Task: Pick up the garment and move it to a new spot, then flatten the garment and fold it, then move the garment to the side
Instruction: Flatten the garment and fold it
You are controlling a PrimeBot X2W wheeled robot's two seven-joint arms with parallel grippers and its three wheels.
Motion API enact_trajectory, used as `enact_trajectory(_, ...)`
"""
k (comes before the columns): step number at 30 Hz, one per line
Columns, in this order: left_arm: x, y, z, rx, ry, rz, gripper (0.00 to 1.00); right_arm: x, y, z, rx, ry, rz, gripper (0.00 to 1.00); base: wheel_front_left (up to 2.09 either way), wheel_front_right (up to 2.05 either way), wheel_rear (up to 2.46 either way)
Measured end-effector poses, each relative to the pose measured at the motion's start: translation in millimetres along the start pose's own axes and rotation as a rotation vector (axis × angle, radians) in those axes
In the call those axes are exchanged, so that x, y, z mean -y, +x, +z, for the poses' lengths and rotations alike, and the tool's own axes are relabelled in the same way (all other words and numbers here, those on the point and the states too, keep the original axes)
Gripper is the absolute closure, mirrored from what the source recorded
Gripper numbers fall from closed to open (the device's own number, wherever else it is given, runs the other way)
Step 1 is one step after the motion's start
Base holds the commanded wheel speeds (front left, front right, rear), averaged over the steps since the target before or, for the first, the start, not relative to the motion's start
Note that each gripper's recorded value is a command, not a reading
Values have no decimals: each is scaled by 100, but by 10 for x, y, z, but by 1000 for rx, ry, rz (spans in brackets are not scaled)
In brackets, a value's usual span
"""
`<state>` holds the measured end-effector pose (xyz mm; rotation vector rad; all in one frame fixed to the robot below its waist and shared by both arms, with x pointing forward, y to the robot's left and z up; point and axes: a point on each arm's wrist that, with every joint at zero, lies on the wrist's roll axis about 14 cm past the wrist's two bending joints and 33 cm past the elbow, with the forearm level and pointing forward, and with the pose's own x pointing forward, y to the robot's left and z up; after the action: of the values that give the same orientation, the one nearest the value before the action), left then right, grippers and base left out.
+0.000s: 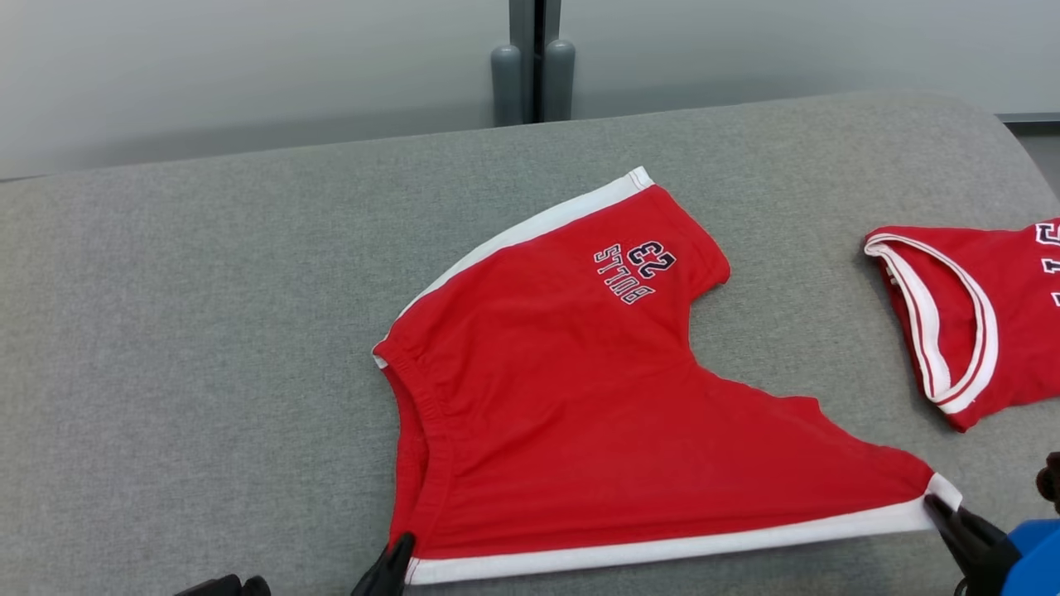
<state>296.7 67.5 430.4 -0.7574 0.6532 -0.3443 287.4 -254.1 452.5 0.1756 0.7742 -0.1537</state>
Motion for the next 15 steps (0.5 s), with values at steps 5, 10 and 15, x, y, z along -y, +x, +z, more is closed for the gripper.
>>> enact_trajectory(5,67,100,206,62,11,-12,100,-126,109,307,72,-27,25,100,0,0,0)
enact_trajectory(10,46,413,470,126,32,-16,100,-413,417,810,148,-100,97,100,0,0,0)
enact_trajectory(15,3,739,710,162,37,-5,100,-703,784,1298,195,-183,158,100,0,0,0)
